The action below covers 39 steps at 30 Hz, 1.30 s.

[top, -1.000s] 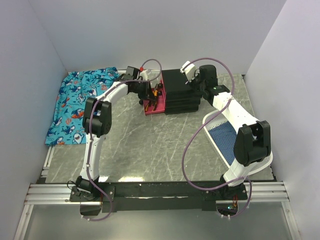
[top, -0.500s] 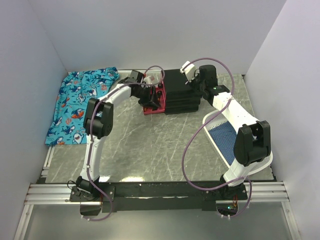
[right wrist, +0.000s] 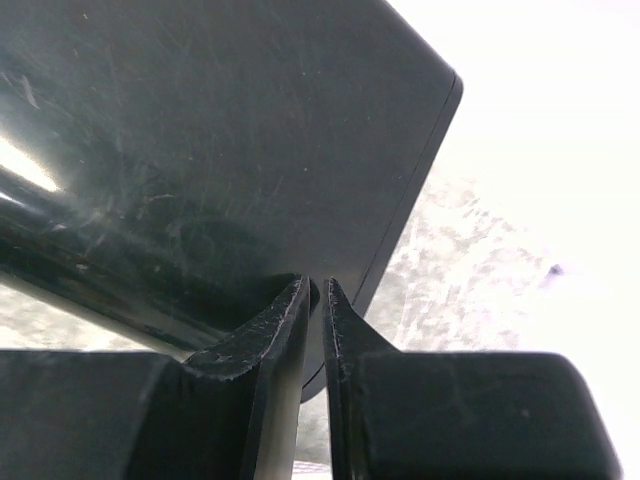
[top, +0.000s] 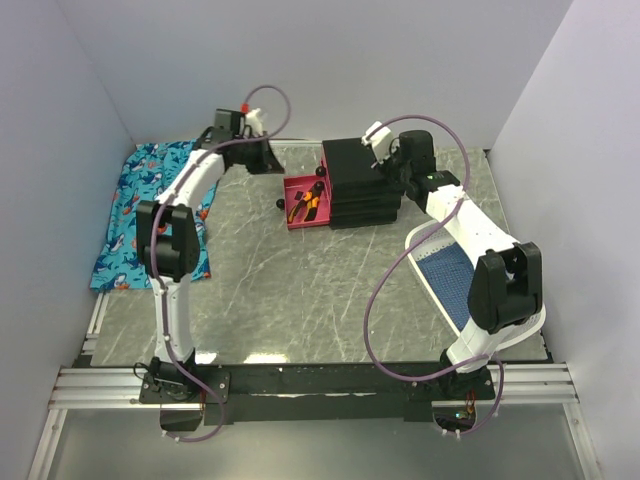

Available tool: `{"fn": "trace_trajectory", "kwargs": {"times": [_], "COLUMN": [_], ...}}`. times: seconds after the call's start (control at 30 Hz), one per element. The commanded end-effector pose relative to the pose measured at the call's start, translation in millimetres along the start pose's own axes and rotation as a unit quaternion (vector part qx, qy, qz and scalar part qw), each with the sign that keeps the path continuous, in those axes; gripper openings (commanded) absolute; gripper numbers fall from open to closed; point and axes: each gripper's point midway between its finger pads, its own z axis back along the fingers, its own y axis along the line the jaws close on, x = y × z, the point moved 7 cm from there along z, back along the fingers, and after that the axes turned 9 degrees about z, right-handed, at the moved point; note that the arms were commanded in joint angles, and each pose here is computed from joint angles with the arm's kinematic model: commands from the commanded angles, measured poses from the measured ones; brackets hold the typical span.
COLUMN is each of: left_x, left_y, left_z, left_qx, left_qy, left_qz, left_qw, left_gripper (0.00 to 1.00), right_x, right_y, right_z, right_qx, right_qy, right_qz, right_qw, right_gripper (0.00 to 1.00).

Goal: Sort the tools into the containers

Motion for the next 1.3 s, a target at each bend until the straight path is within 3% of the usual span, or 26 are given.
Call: {"fn": "trace_trajectory", "kwargs": {"times": [0.0,0.13,0.33,0.6,0.83,1.13,1.27], "left_x": [15,7,-7,-31,-45,-59,-61], "left_y": [48,72,81,60,29,-15,-24], "left_z": [7,-6,-24,-52,-72,-102,-110], "left_qx": [0.047,0.058,0.047,-0.003,-0.05,-0.129,-0.199], "left_qy": [-0.022,0.001,0.026,0.066,0.085,0.095,0.099], "left_qz": [-0.032,-0.038,-0.042,-0.062,-0.08,-0.076,-0.048], "left_qw": [0.998,0.998,0.998,0.996,0.992,0.984,0.974], "left_gripper": [0.01,0.01,0.01,0.01,0.01,0.01,0.02], "right_x": [-13,-1,-39,-65,-47,-36,-35], "right_y": [9,-34,-57,-23,-14,8,9], "right_z": [18,25,3,-32,-47,-52,-50], "right_qx": [0.046,-0.03,-0.063,0.065,0.145,0.178,0.175], "right_qy": [0.033,-0.005,0.045,0.062,0.029,0.026,0.027], "right_qz": [-0.093,-0.187,-0.209,-0.21,-0.232,-0.227,-0.225], "right_qw": [0.994,0.982,0.975,0.974,0.961,0.957,0.958], "right_gripper": [0.21,0.22,0.16,0.09,0.08,0.08,0.08]}}
